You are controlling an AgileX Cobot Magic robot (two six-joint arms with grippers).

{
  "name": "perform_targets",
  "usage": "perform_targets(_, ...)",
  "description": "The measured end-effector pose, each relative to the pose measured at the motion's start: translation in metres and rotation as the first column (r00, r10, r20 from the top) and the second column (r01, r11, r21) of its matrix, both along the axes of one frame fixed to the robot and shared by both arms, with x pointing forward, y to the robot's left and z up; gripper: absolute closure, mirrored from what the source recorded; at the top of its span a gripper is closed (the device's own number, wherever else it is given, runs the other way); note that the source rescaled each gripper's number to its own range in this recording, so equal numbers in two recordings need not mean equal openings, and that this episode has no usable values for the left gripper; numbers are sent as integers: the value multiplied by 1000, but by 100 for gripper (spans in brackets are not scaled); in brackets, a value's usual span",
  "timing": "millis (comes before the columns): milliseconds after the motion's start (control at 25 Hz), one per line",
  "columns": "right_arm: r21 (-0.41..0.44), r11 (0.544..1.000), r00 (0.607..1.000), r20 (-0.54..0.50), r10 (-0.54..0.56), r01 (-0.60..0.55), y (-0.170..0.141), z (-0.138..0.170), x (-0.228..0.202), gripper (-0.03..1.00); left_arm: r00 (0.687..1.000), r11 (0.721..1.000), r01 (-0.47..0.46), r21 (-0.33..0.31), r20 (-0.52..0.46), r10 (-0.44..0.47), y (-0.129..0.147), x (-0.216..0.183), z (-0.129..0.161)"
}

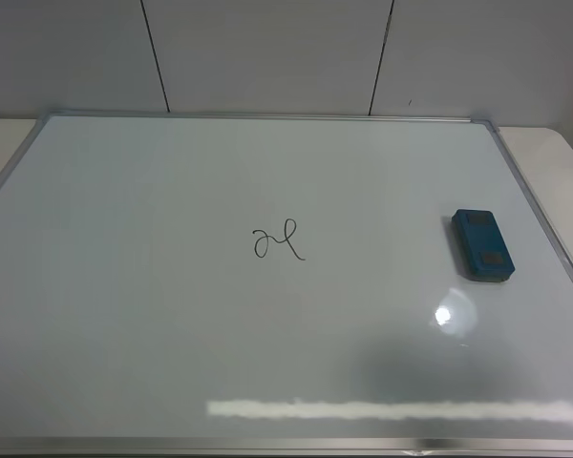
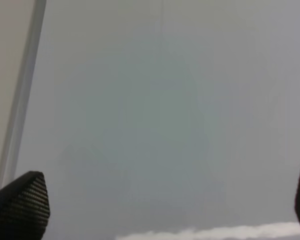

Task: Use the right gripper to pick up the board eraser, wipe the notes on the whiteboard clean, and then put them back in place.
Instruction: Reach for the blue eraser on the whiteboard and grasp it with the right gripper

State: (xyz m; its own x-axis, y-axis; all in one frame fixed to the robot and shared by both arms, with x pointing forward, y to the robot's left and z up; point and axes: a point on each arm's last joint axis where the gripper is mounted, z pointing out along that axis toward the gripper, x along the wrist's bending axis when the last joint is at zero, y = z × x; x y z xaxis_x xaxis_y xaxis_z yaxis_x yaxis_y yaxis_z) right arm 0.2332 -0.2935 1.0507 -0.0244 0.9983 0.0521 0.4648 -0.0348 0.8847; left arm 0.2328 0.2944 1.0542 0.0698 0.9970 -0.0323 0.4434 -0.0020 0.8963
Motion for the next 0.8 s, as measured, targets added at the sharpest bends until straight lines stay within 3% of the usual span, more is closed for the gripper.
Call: perform_targets(800,0,1000,1000,0,0,0,0,0,0,-3,1000,1000,0,0,0,0,0,0,0)
